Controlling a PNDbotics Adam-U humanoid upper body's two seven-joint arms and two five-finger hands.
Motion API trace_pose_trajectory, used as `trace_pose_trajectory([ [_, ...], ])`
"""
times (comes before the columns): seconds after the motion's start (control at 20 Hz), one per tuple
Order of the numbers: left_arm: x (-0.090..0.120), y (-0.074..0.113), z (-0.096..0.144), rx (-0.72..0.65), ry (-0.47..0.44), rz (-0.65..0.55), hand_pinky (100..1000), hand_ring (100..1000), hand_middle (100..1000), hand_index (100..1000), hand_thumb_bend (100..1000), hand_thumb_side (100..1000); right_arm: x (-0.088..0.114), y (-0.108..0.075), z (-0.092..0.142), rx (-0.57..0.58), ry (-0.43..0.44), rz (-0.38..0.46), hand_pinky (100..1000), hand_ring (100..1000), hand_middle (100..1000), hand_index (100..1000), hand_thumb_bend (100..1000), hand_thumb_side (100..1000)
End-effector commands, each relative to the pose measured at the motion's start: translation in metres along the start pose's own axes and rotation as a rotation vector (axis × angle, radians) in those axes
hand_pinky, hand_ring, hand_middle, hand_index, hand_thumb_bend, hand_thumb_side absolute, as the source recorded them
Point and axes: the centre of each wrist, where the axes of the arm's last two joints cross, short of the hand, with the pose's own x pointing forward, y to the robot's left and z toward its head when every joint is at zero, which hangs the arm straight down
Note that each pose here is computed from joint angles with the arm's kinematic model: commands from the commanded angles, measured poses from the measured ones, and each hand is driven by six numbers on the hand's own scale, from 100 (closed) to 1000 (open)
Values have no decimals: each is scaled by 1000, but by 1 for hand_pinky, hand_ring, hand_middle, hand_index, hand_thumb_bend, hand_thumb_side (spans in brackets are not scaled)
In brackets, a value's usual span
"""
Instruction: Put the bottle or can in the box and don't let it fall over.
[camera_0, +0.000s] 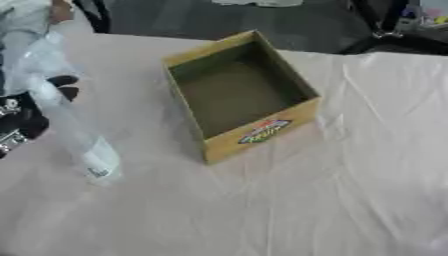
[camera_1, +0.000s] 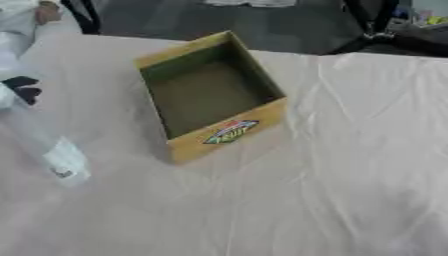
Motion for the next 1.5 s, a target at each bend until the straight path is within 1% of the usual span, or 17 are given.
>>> trace_pose_trajectory([
  [0.05,9,11,-3,-3,-15,-25,1000,1000,1000,878,364,770,4,-3,-4,8,-14,5,916,1000,1000,902,100,576],
  [0.85,13,10,-14,-8,-32,9,1000,1000,1000,856,341,758,4,-3,-4,13,-11,4,917,1000,1000,903,100,574],
  [1.5,14,8,-18,-18,-28,27,1000,1000,1000,820,293,752,4,-3,-4,16,-10,2,917,1000,1000,903,100,573],
])
